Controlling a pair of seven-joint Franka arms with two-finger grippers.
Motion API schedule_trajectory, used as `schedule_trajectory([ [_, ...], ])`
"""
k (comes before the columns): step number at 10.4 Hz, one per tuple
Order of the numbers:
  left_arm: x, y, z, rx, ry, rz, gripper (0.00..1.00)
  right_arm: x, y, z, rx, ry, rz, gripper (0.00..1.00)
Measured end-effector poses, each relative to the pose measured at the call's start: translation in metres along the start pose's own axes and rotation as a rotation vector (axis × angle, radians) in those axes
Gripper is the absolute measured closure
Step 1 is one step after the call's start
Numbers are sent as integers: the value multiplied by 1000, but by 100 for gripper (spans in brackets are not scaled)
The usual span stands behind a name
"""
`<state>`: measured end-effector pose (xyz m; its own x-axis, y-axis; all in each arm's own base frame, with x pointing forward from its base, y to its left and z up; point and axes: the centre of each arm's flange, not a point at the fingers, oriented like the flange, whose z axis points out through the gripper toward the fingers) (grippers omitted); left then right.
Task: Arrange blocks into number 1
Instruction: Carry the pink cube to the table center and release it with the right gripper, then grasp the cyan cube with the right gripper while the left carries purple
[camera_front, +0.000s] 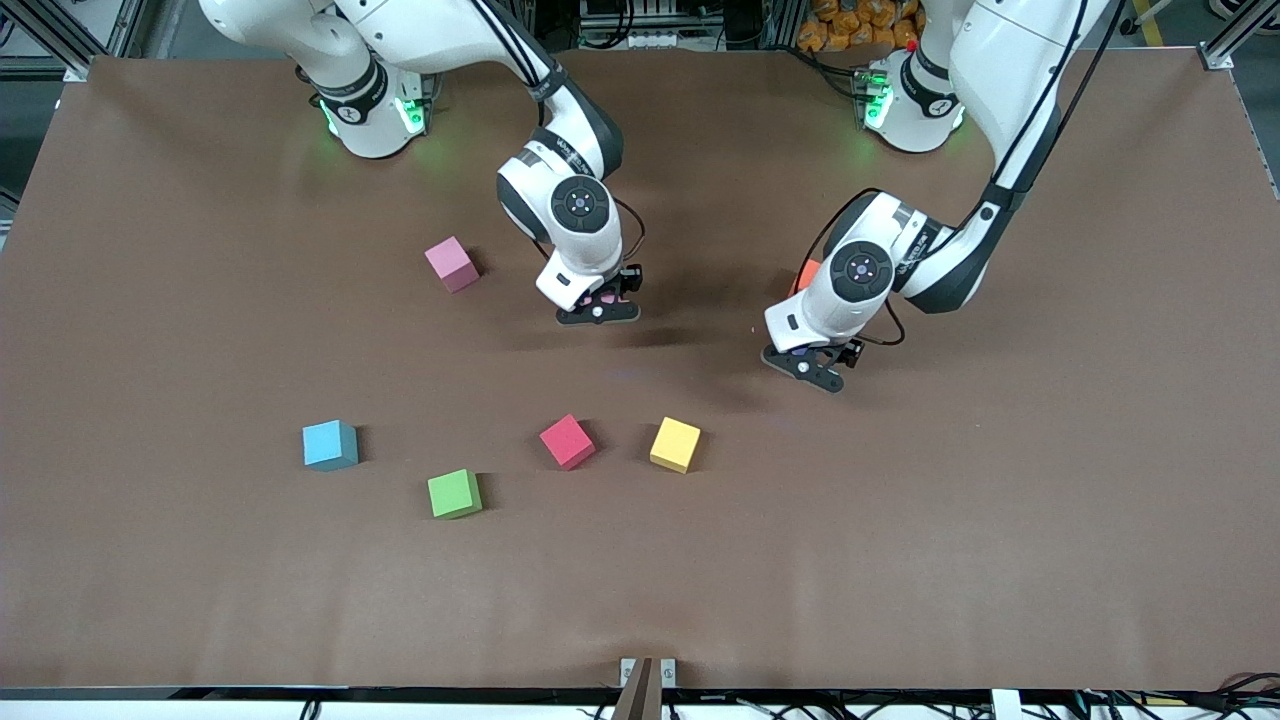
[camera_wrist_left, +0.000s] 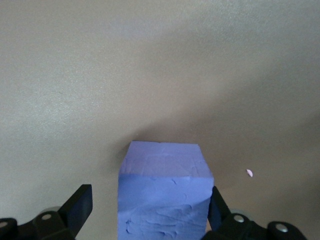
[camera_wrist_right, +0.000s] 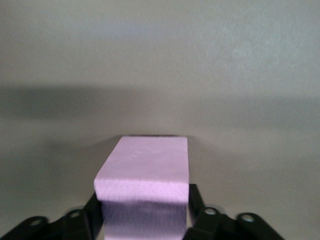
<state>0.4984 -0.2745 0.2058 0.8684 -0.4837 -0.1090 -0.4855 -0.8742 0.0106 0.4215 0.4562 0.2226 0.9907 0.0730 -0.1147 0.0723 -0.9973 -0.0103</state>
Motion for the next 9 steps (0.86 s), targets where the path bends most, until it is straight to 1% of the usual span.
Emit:
schedule_trajectory([
  [1, 0, 3, 0, 0, -1, 5, 0, 6, 2, -12, 10, 12, 9, 14],
  [2, 0, 7, 0, 0, -3, 11, 0, 12, 9, -26, 12, 13, 23, 0],
  [5, -1, 14, 1, 0, -8, -11, 0, 27, 37, -60, 8, 7, 58, 0],
  [7, -2, 22, 4, 0, -13, -32, 0, 50, 88, -86, -8, -27, 23, 0],
  [8, -3, 23, 5, 0, -16, -40, 11, 67, 121, -97, -4, -32, 9, 0],
  [9, -3, 22, 6, 0, -17, -54, 26, 82, 151, -103, 5, -26, 14, 0],
])
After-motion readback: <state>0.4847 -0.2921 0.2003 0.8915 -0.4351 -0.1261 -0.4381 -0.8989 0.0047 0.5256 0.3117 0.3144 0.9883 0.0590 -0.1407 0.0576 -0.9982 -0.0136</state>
